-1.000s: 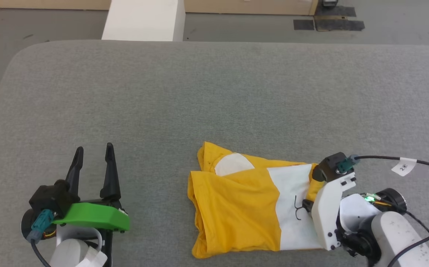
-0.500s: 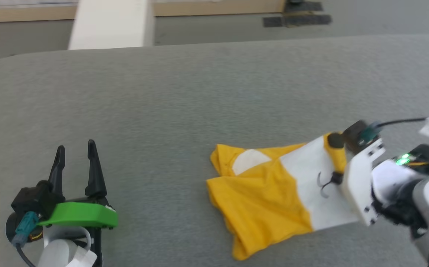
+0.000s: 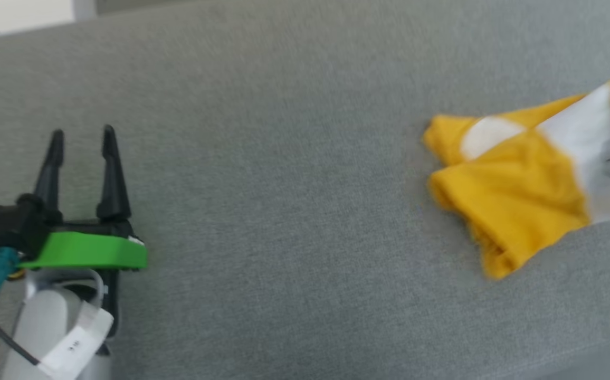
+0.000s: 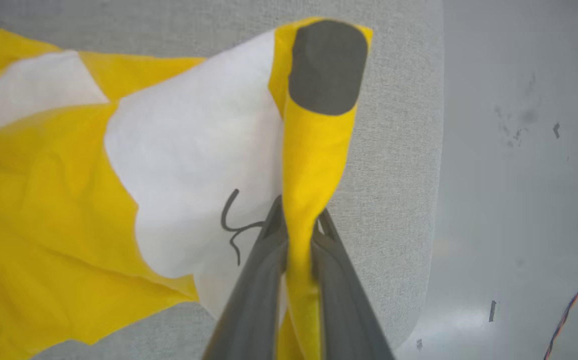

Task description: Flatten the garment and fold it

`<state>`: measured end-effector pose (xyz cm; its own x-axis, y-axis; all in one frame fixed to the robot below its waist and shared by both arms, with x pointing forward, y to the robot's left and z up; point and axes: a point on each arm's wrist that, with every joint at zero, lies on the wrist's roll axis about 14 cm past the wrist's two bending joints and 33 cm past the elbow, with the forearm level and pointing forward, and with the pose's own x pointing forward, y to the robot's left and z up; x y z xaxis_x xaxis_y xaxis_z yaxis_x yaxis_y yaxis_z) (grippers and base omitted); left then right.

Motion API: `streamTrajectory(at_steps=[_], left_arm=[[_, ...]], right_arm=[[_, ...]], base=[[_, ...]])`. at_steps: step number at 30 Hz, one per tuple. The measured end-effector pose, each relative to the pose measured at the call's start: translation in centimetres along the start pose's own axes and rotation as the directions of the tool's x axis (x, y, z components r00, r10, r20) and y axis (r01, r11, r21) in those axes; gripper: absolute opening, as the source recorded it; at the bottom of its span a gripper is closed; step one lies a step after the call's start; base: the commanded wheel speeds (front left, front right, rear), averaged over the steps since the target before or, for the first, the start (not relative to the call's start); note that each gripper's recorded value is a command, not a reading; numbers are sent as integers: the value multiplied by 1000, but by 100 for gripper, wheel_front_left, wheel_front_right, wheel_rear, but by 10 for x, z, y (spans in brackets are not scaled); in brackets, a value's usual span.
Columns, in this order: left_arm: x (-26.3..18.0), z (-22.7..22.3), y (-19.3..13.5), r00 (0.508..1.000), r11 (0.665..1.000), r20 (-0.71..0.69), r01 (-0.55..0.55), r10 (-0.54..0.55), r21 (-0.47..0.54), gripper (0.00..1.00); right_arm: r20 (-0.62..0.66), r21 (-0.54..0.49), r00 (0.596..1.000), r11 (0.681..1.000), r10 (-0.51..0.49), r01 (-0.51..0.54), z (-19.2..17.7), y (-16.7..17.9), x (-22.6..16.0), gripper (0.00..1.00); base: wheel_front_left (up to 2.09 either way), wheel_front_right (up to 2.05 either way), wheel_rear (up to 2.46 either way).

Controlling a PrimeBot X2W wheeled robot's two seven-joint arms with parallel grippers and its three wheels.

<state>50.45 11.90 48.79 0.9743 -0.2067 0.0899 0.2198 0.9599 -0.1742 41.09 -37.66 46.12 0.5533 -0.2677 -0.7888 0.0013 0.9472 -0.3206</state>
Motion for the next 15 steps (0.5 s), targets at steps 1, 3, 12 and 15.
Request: streamTrajectory(at_steps=[1,3,12,15], left_arm=[[4,-5,2,1000,1000,-8,4,-4,3,100],[12,-14,5,1000,1000,-18,6,-6,5,100],[18,-67,34,993,999,-115,-40,42,24,100],[15,-72,42,990,998,-128,-55,60,35,100]], right_arm=[[-17,12,999,999,-40,40,-2,-14,4,0],[-36,48,993,992,-111,113,-5,-40,12,0],[-138,141,936,929,-325,343,-20,-108,44,34],[-131,150,924,914,-360,377,-16,-113,53,100]], base=[[0,0,0],[0,0,0],[0,0,0],[0,0,0]])
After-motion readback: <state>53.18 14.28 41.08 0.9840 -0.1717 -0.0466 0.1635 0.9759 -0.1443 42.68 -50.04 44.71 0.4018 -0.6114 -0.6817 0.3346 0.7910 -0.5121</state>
